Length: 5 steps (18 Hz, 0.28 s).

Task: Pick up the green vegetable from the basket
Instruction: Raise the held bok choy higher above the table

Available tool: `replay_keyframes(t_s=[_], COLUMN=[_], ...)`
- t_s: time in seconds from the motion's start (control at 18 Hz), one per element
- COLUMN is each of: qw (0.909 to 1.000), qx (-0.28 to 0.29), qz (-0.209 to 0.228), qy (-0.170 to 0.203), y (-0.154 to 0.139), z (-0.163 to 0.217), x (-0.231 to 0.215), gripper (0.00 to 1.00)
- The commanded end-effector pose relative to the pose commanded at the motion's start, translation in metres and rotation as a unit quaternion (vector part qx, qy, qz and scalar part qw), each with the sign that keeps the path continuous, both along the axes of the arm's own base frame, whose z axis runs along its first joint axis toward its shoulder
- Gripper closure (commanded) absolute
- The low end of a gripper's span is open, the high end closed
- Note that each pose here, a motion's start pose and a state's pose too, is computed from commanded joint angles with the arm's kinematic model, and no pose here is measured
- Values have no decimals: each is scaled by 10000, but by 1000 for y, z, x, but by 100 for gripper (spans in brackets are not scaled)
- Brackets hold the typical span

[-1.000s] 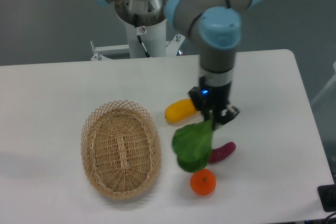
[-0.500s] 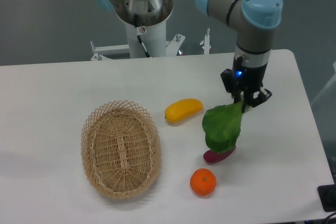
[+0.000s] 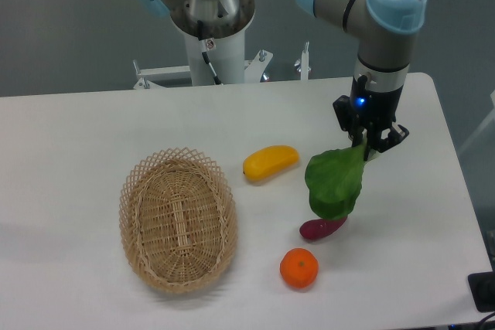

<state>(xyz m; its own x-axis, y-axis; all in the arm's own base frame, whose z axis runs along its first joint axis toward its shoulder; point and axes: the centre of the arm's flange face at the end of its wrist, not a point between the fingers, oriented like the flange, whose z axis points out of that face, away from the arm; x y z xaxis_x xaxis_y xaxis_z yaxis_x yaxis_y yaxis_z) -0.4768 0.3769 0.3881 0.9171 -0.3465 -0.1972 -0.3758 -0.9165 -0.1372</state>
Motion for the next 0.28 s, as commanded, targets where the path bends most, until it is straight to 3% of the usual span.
replay_keyframes(t_s=[0.28], qw=[10000], qx=[1], qz=[7], qy=[-1], y=[0], z=[0], x=[0], gripper=[70])
